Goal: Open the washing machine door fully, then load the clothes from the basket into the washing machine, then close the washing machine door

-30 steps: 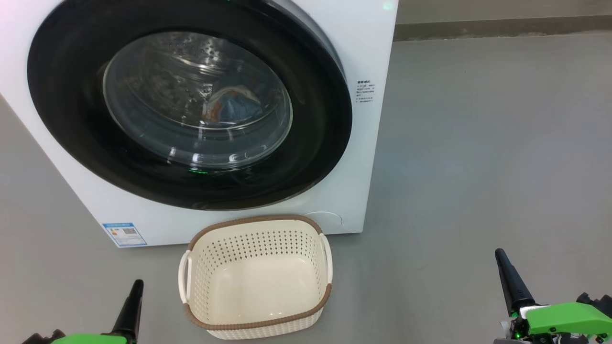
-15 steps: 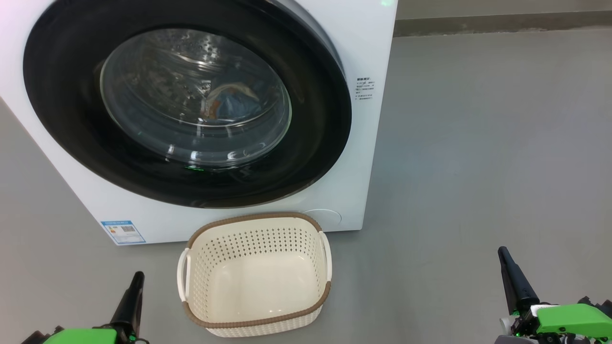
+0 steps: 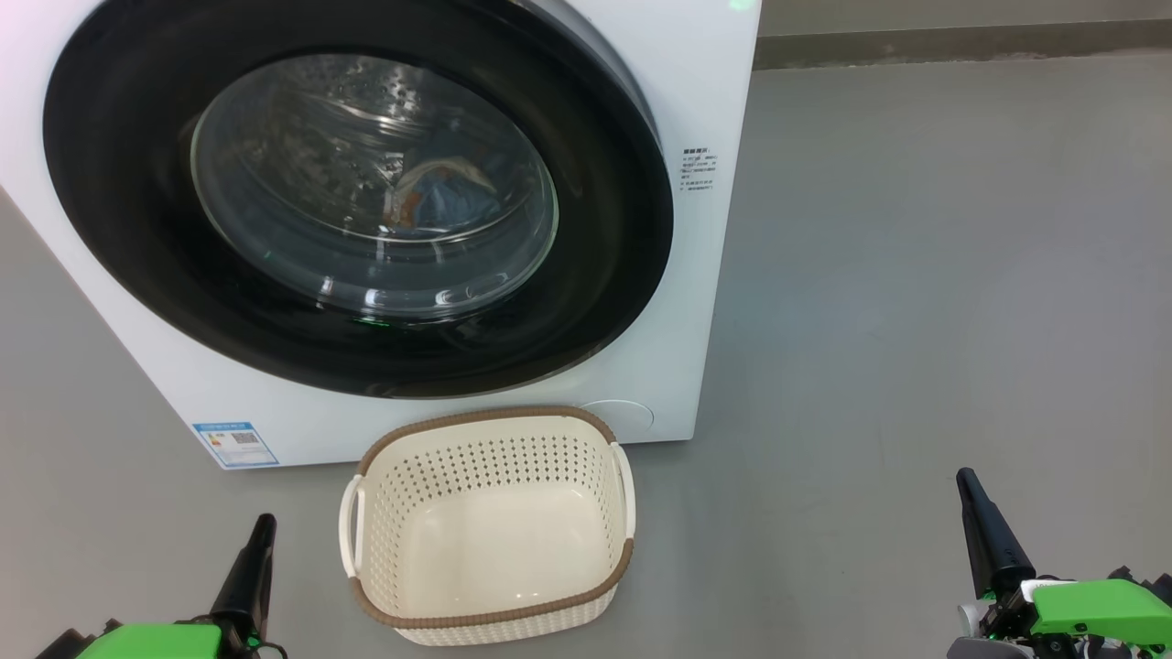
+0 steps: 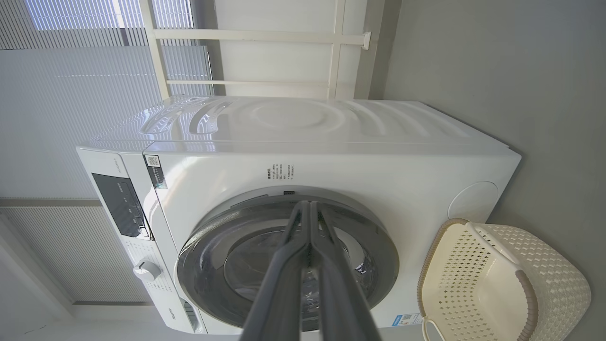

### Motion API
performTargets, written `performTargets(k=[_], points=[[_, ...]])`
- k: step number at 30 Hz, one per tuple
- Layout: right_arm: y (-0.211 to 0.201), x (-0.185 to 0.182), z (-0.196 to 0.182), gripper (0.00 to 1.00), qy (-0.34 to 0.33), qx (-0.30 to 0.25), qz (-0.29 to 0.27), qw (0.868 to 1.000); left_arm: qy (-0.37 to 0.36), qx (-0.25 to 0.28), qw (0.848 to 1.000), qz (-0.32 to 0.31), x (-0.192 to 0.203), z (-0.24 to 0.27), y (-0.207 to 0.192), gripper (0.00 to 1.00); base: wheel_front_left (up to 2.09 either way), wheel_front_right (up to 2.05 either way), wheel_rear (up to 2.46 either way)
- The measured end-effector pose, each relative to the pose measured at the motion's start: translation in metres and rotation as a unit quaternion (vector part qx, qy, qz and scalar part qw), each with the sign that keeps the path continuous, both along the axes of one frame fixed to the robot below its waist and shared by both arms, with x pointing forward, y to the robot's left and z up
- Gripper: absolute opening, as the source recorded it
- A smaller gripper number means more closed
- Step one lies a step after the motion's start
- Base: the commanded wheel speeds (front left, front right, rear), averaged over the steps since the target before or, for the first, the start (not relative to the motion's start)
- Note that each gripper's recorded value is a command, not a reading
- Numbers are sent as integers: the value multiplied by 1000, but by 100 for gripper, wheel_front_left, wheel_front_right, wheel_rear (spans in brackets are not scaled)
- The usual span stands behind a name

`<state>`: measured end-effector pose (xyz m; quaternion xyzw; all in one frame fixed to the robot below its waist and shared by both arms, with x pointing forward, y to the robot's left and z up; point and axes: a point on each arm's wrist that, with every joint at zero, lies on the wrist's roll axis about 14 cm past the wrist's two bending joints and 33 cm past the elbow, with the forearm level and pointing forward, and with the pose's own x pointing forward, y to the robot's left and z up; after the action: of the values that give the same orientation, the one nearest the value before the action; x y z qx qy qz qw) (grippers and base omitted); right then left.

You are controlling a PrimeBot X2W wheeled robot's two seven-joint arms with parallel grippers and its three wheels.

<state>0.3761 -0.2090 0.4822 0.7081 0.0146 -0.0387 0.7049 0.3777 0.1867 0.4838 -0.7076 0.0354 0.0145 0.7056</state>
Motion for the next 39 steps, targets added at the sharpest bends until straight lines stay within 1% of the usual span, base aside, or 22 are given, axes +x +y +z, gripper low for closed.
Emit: performTargets(k=[39], points=[[0, 0, 0, 0, 0, 0, 0, 1000, 0, 0, 1000, 0, 0, 0, 0, 0, 0, 0, 0]])
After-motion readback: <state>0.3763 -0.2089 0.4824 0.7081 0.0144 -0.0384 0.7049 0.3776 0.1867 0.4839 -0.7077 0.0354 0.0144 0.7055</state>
